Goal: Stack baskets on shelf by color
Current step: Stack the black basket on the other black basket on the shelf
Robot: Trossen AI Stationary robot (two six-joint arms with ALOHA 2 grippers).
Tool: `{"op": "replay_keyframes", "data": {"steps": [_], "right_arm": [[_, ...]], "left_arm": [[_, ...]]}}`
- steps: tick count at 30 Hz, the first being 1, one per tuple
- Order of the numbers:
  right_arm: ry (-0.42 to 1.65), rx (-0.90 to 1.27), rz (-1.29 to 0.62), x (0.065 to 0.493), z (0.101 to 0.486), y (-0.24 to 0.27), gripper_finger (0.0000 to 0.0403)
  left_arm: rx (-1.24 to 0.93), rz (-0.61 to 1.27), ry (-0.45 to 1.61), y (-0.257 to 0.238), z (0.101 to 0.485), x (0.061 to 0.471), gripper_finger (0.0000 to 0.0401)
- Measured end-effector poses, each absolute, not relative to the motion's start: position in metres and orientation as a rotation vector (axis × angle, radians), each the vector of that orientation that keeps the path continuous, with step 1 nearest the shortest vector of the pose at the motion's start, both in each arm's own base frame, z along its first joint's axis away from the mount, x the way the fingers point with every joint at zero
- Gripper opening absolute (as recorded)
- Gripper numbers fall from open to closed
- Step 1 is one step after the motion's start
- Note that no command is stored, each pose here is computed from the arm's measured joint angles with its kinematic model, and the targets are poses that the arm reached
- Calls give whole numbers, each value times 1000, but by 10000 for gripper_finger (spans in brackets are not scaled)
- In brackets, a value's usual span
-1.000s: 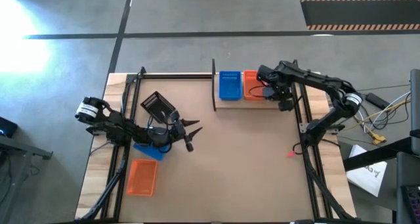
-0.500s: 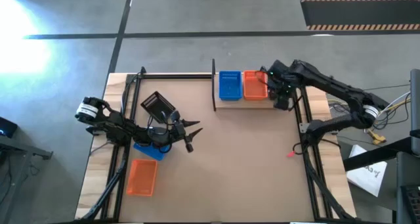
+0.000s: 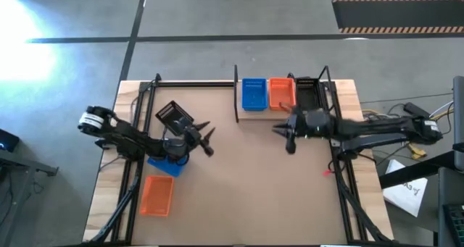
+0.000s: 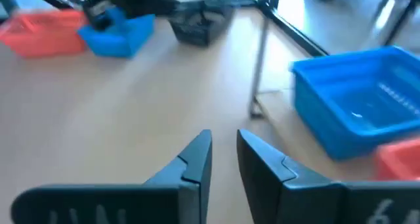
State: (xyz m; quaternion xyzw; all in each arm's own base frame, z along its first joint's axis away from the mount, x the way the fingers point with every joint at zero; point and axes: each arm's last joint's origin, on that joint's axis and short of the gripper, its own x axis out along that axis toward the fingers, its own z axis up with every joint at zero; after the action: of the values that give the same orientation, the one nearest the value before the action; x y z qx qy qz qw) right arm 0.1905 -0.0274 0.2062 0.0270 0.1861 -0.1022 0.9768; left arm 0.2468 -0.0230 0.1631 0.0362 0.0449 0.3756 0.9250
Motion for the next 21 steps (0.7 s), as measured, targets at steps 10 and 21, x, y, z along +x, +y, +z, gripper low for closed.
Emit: {"op": "replay_keyframes", "data": {"steps": [10,21], "right_arm": [[287,115,-340,184,127,6,38],[428,81,-360,212,95,10,38]], "left_arm": [[-178,876,539,18,220,200,132],[-499,738,943,65,193,186,181]]}}
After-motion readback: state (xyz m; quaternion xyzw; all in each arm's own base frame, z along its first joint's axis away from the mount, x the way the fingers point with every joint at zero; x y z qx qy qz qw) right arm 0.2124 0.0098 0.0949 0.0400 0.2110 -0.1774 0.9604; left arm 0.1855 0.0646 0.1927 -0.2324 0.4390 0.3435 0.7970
